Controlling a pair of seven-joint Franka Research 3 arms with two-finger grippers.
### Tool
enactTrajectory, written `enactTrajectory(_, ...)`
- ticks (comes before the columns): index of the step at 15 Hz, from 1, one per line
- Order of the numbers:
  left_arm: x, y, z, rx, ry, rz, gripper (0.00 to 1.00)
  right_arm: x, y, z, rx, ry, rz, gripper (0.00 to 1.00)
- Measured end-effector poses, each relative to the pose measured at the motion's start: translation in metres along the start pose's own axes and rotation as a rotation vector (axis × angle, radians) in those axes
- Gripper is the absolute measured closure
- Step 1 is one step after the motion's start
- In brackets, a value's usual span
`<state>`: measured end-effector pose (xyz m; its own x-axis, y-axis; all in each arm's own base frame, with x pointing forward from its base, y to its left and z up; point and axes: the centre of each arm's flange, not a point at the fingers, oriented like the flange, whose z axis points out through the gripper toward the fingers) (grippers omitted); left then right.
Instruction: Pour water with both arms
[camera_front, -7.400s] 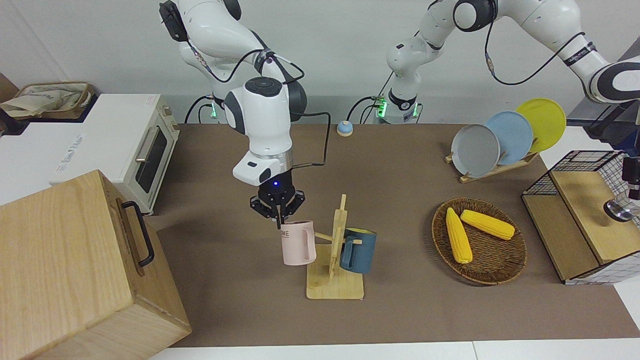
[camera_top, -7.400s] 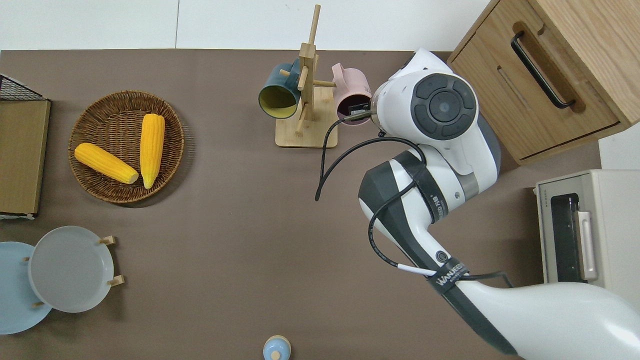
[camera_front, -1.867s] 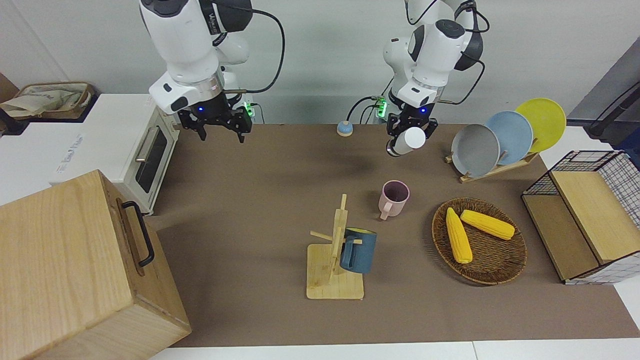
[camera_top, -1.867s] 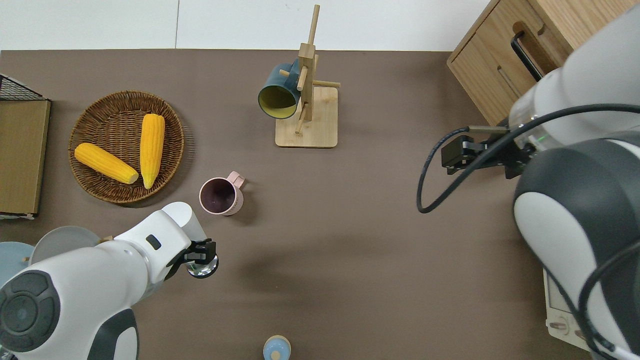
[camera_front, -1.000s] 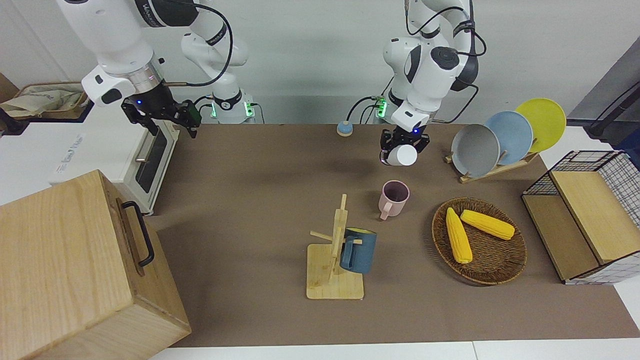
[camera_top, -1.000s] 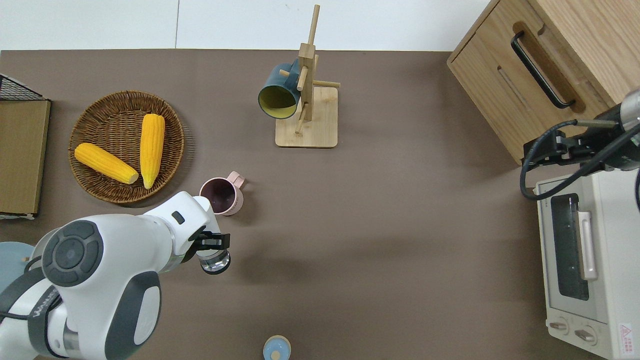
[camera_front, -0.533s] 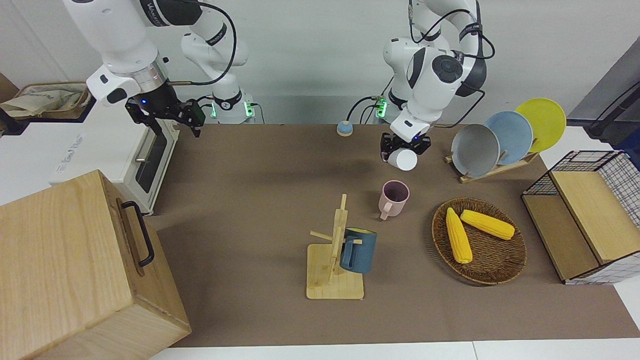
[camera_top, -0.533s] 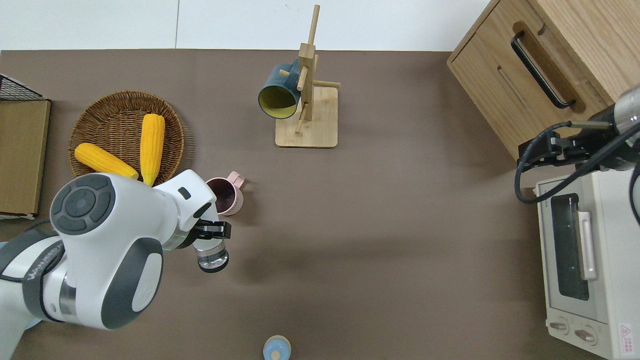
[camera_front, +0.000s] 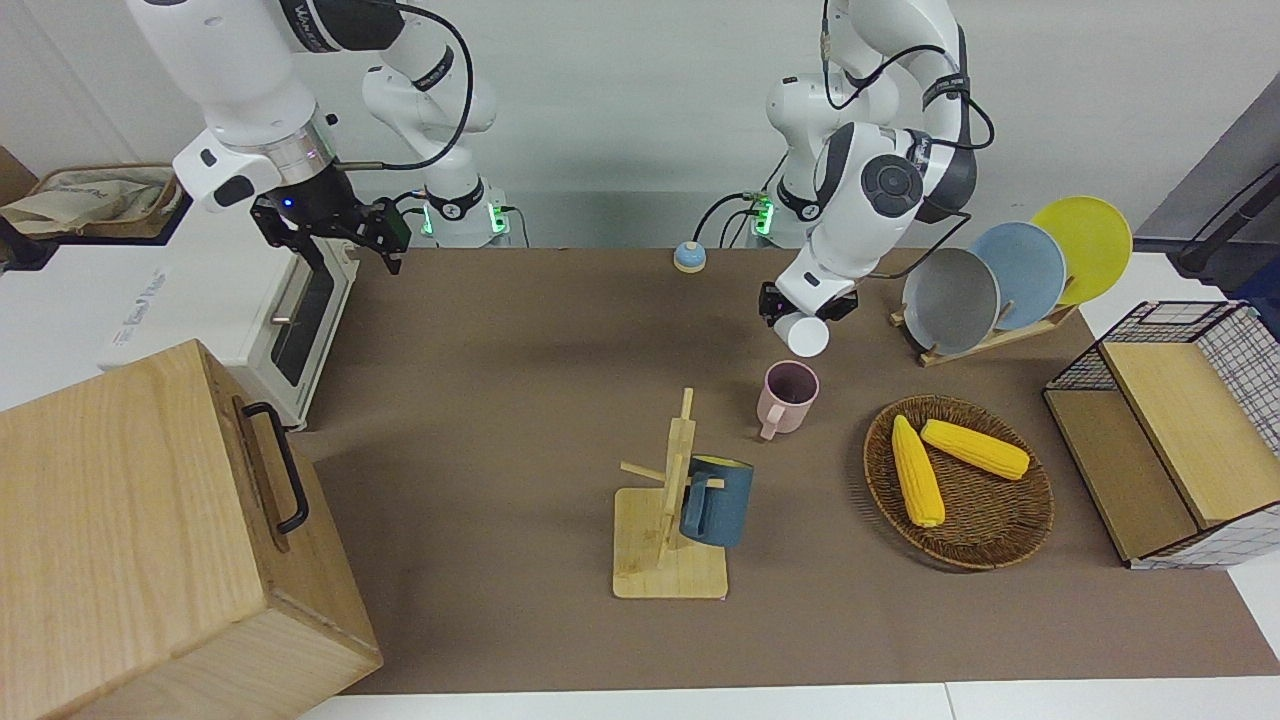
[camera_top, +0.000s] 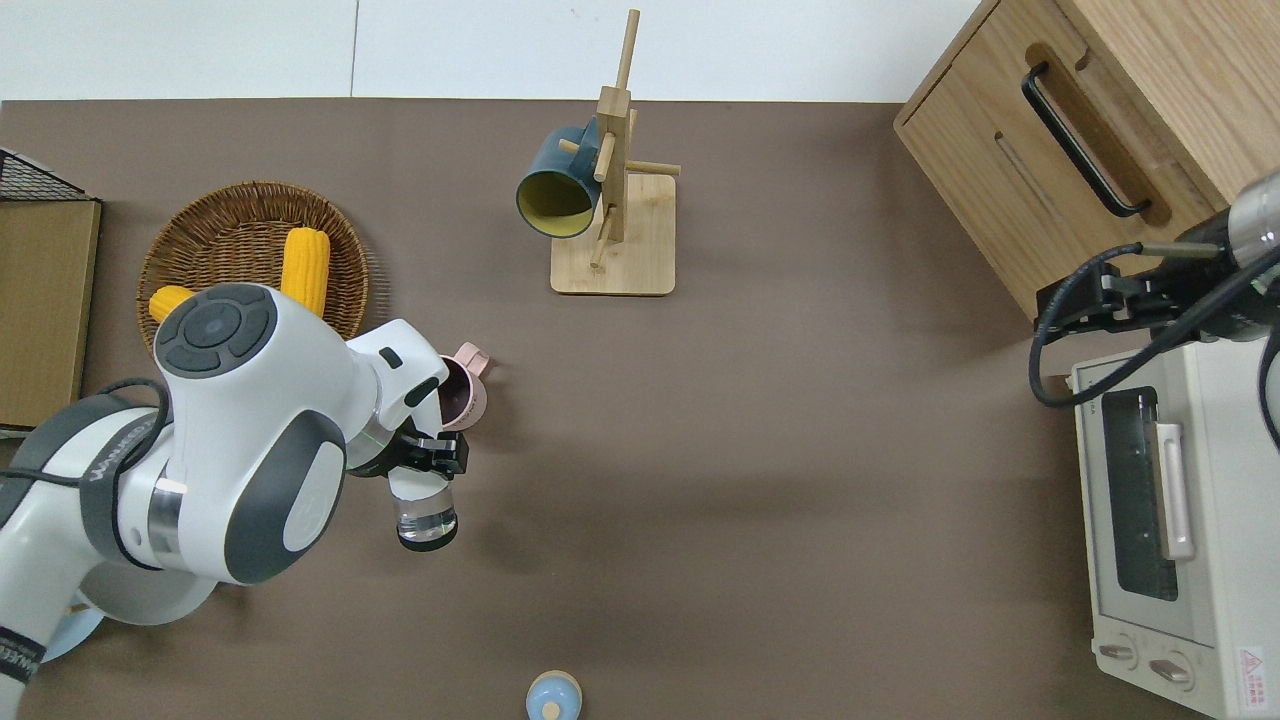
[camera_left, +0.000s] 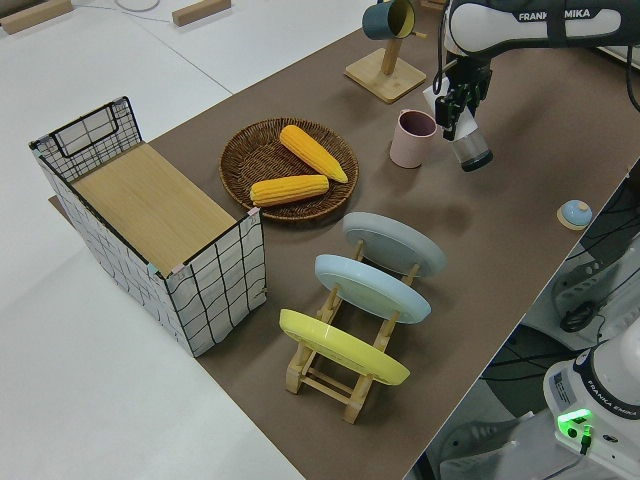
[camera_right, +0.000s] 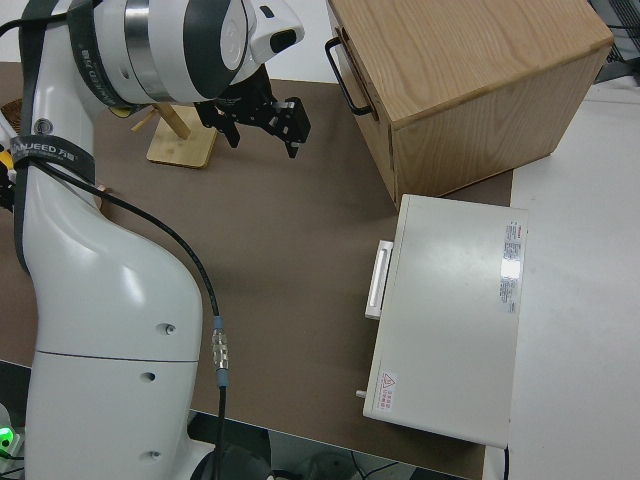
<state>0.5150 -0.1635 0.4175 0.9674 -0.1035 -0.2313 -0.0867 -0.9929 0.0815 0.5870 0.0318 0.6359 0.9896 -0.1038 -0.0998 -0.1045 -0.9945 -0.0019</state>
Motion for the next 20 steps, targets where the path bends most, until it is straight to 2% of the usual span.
enactTrajectory(6,0.02,-0.003,0.004,0.029,-0.105,0.011,0.37,0.0,0.0,0.0,0.0,0.0,0.0,0.01)
enactTrajectory(13,0.03,-0.003,-0.02,0.044,-0.205,0.019,0.37,0.0,0.0,0.0,0.0,0.001,0.0,0.01)
enactTrajectory(20,0.045,-0.009,0.002,0.056,-0.308,0.02,0.37,0.0,0.0,0.0,0.0,0.001,0.0,0.01)
